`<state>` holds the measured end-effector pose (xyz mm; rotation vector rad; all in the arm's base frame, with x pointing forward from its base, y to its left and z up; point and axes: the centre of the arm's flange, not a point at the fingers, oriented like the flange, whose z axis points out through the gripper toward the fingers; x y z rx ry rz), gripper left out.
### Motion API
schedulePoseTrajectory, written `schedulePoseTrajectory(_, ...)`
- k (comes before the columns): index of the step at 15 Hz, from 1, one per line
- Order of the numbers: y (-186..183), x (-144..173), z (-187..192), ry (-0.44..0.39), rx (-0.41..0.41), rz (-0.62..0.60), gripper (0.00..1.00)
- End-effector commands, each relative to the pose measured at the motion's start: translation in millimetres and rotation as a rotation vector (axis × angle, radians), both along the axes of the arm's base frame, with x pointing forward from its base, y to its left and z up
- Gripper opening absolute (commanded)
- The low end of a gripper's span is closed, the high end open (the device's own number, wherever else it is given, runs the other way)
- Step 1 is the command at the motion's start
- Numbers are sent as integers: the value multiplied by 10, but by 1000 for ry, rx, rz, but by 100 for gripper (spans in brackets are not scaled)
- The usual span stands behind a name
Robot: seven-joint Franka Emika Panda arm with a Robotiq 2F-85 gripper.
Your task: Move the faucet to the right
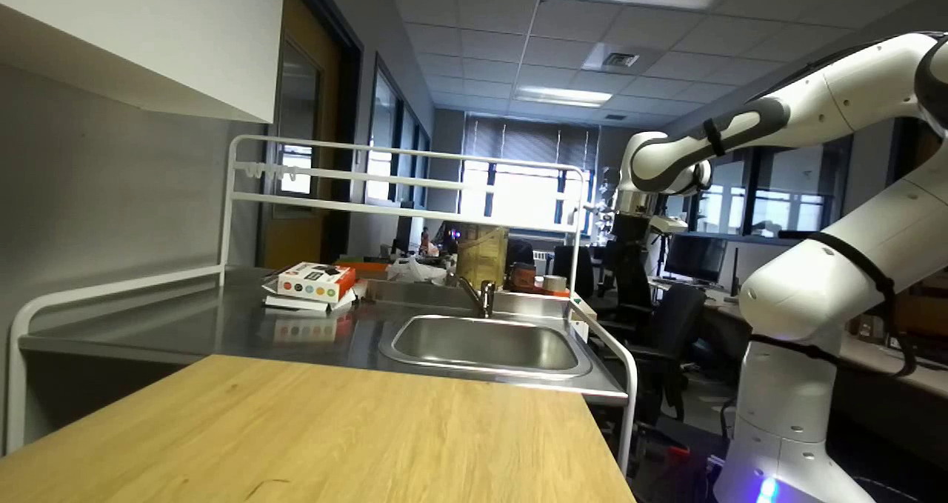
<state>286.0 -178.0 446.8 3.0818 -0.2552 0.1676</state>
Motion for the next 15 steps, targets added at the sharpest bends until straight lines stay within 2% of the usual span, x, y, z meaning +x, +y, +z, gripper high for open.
schedulePoseTrajectory(1,0,0,0,0,0,0,100)
schedulePoseTrajectory(9,0,0,0,0,0,0,100)
schedulePoseTrajectory(15,86,358,103,28,13,-26,100)
